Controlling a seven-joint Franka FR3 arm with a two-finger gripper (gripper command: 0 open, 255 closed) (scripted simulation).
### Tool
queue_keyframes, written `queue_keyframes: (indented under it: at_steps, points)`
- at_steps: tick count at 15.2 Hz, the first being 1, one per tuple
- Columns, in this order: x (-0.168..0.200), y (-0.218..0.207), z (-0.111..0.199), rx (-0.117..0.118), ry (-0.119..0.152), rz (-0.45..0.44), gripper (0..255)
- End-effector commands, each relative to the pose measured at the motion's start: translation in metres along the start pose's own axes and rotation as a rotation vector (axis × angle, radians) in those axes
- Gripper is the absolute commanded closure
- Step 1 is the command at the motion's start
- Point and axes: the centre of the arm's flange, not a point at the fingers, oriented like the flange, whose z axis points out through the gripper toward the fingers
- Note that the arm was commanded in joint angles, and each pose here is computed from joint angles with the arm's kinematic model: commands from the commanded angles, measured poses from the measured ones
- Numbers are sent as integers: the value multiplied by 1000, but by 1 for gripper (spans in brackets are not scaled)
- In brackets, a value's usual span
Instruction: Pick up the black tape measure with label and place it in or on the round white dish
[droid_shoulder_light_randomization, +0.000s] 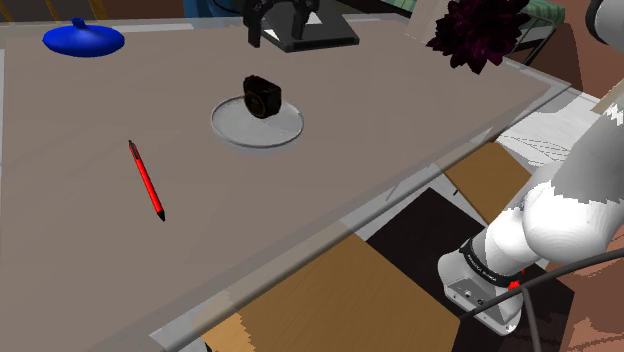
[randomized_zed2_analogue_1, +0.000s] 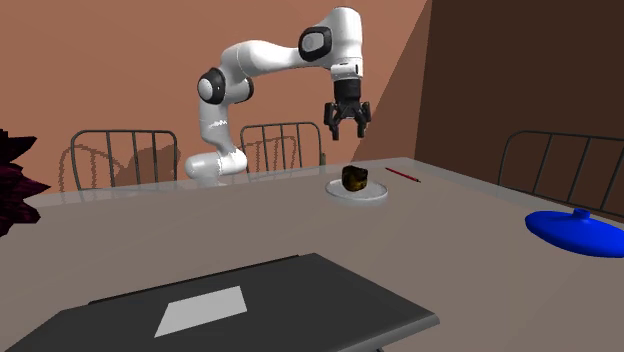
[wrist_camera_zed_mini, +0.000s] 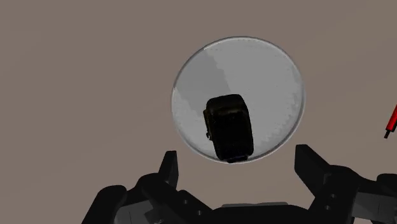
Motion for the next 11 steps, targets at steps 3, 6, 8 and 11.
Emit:
queue_keyframes:
  at_steps: [3, 6, 8, 11]
  points:
    - [13, -9, 59, -15, -43, 56, 0]
    - [15, -10, 79, -18, -51, 72, 0]
    - [15, -10, 90, -18, -51, 72, 0]
    - [14, -10, 105, -18, -51, 72, 0]
